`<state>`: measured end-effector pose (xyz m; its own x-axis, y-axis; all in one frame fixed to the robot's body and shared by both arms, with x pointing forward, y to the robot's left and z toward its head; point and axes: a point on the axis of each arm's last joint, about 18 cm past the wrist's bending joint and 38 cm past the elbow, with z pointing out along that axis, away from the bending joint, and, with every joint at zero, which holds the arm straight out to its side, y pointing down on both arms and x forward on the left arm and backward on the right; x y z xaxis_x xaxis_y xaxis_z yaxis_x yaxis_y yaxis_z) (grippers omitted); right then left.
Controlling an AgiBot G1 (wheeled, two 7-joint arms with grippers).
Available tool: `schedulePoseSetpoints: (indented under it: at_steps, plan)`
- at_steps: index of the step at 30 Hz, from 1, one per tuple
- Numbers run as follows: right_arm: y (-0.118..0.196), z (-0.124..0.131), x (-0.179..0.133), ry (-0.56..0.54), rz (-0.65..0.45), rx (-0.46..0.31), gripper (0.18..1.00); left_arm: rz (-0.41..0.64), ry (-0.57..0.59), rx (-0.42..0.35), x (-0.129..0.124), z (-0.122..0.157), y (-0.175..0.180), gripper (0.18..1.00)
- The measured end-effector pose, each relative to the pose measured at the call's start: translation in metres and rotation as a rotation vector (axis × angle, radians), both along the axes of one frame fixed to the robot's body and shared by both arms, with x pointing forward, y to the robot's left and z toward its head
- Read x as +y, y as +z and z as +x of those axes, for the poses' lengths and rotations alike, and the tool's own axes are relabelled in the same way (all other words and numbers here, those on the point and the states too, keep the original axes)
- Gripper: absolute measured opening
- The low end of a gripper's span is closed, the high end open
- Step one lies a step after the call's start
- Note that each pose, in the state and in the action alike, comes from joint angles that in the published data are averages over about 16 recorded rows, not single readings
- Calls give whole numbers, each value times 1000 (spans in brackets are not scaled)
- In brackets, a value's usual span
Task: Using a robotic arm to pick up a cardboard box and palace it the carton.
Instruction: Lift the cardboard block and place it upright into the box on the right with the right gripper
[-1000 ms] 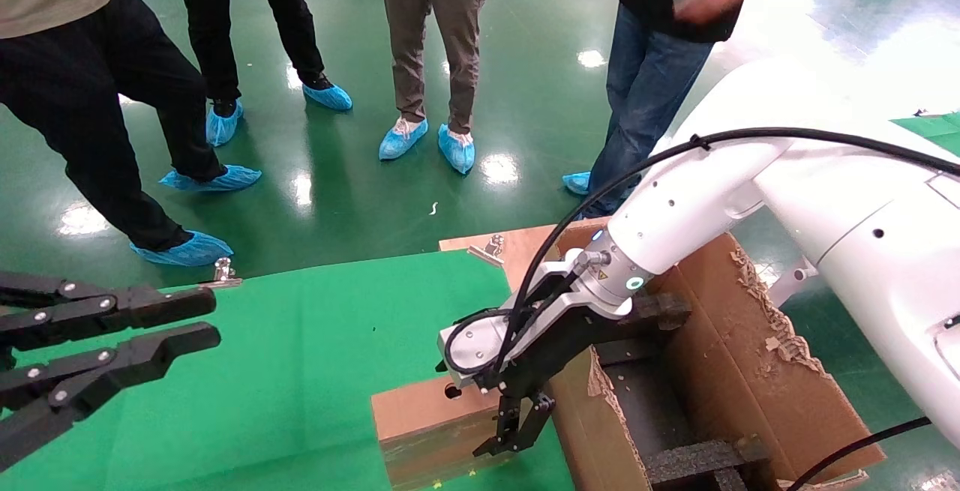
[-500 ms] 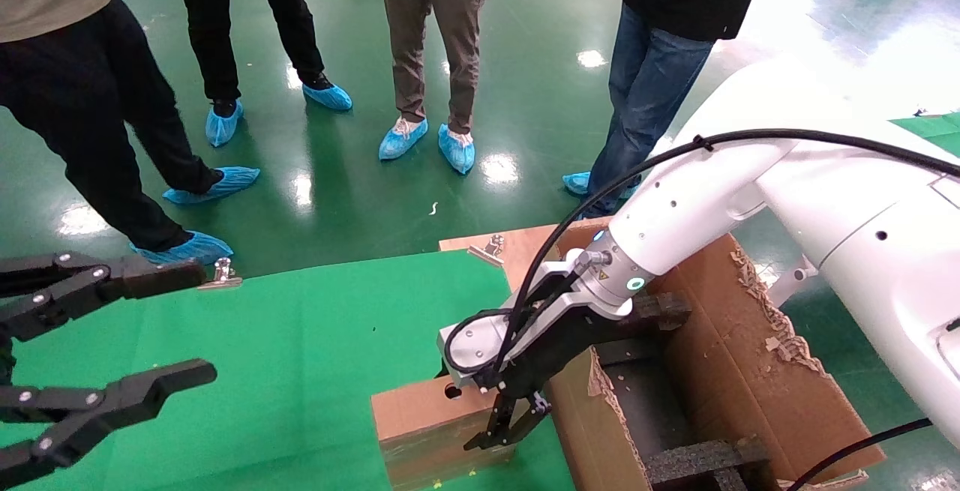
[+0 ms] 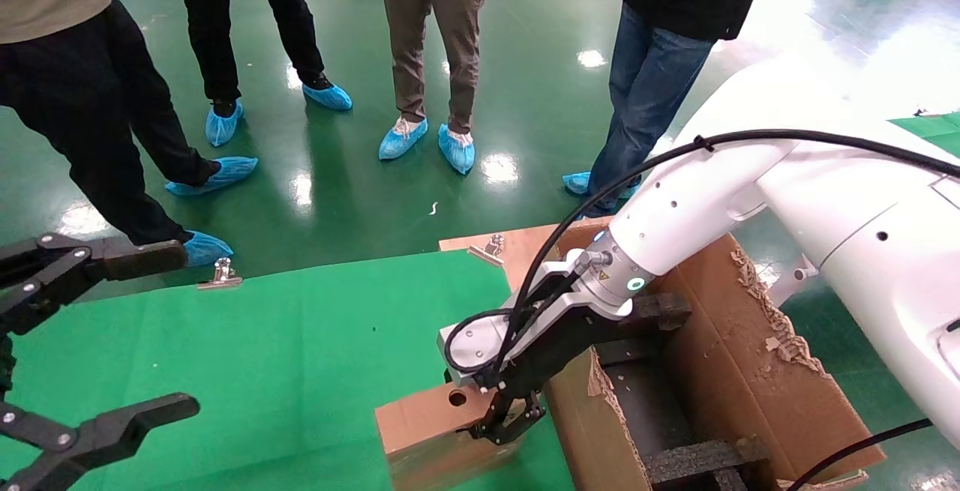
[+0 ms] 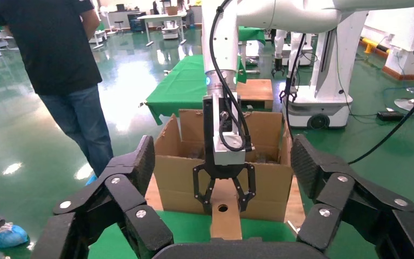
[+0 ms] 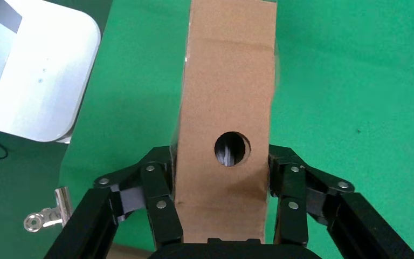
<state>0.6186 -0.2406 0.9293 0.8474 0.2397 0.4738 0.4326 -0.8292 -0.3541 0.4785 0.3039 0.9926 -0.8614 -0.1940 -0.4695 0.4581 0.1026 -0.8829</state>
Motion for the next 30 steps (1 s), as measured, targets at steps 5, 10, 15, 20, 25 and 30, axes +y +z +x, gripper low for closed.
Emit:
schedulePoseSetpoints:
  at_steps: [5,10,15,20,25,30]
  plan:
    - [4,1,-1,-7,4,-9,407,0,0,0,0,0,0,905]
    - [22,2,-4,-23,15,-38,364,0,0,0,0,0,0,957]
    - [58,2,-10,-48,36,-94,344,0,0,0,0,0,0,987]
    - [107,-1,-18,-80,61,-170,333,0,0,0,0,0,0,999]
    - [155,-10,-29,-110,86,-251,324,0,0,0,0,0,0,1001]
    - [190,-19,-42,-141,108,-312,317,0,0,0,0,0,0,1001]
